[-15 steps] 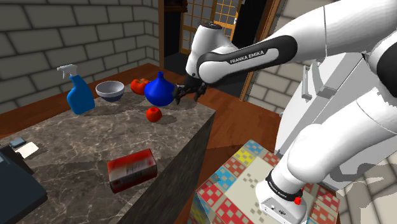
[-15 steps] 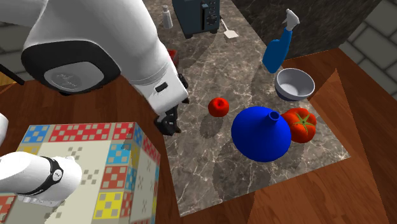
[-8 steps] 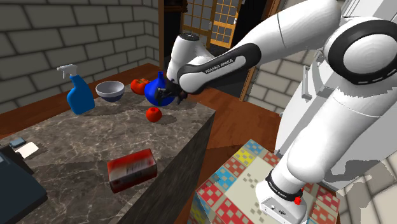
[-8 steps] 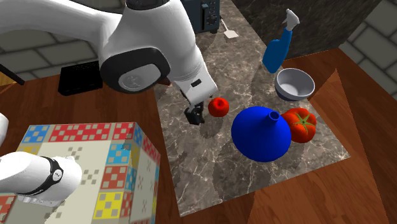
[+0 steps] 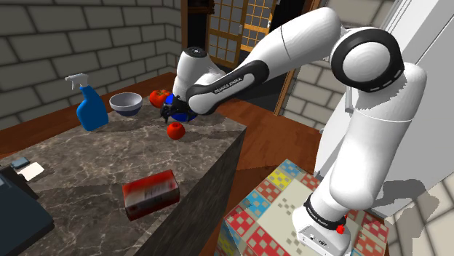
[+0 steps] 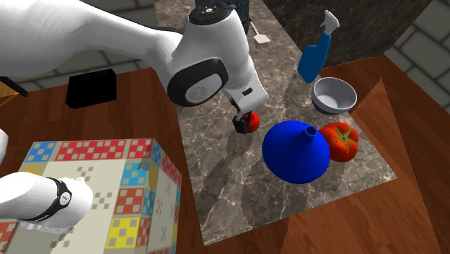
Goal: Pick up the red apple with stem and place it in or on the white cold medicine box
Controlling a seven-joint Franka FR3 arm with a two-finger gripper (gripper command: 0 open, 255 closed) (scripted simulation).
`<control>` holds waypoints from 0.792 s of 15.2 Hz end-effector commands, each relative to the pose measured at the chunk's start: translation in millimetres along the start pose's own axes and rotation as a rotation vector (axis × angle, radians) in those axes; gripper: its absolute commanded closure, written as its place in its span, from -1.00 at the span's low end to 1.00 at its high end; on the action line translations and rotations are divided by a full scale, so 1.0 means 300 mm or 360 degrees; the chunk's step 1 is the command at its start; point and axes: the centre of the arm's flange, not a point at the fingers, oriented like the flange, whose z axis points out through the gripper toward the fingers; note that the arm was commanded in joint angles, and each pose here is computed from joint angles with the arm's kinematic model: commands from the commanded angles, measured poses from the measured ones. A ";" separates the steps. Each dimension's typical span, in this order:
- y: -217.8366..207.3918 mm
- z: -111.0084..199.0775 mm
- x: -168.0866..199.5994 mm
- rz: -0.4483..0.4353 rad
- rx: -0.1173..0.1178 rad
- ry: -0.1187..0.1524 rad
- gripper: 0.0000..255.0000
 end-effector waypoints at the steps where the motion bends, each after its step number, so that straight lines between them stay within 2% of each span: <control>1: -0.006 0.036 0.004 0.0003 0.0001 0.0002 -1.00; 5: -0.006 0.117 0.004 0.0003 0.0001 0.0002 -1.00; 12: -0.006 0.117 0.004 0.0003 0.0001 0.0002 -1.00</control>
